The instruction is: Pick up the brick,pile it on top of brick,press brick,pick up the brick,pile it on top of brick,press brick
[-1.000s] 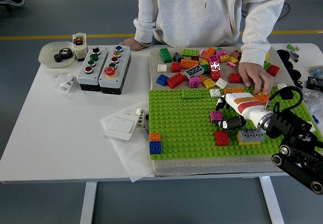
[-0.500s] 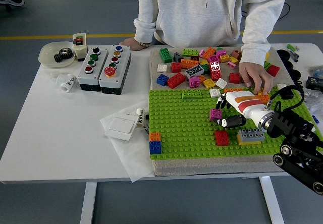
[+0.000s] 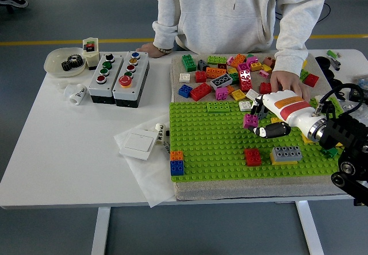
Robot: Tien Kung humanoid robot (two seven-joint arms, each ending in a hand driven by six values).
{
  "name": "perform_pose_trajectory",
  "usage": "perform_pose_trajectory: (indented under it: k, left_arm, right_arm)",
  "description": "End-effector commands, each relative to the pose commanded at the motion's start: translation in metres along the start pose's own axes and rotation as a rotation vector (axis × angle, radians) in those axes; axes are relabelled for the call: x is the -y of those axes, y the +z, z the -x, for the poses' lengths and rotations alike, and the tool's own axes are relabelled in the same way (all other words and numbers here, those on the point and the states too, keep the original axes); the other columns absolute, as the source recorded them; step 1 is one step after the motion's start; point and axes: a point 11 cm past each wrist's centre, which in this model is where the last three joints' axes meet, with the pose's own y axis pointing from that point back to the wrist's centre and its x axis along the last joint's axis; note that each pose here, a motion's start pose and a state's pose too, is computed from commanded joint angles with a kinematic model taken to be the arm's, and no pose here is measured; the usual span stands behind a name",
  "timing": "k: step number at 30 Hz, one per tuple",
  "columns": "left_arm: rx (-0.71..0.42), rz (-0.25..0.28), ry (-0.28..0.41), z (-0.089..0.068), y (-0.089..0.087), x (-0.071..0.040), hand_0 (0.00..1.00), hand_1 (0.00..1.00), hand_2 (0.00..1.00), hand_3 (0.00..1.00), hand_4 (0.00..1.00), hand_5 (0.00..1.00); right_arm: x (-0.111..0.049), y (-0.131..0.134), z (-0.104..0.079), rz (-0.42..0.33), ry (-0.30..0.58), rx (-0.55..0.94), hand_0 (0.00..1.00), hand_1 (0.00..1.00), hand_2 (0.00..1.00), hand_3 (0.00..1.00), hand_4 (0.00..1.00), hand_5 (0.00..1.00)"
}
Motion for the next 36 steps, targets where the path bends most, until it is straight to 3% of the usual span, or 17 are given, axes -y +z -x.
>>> perform_pose_trajectory:
  k: [7, 23, 36]
  left_arm:
    - [0.001, -0.002, 0.001, 0.0, -0.001, 0.0, 0.775, 0.79, 0.834, 0.622, 0.654, 0.665]
    - [0.003, -0.009, 0.0, 0.001, -0.004, 0.0, 0.774, 0.792, 0.834, 0.623, 0.653, 0.666]
    - [0.004, -0.012, 0.0, 0.001, -0.005, 0.0, 0.774, 0.792, 0.834, 0.623, 0.652, 0.668]
  right_arm:
    - [-0.022, 0.008, -0.014, -0.042, -0.023, -0.078, 0.515, 0.502, 0.543, 0.483, 0.741, 0.38]
    - [-0.047, 0.024, 0.003, 0.026, -0.093, -0.085, 0.513, 0.502, 0.544, 0.482, 0.74, 0.372]
    - [-0.064, 0.025, 0.009, 0.005, -0.107, -0.07, 0.519, 0.503, 0.545, 0.482, 0.742, 0.373]
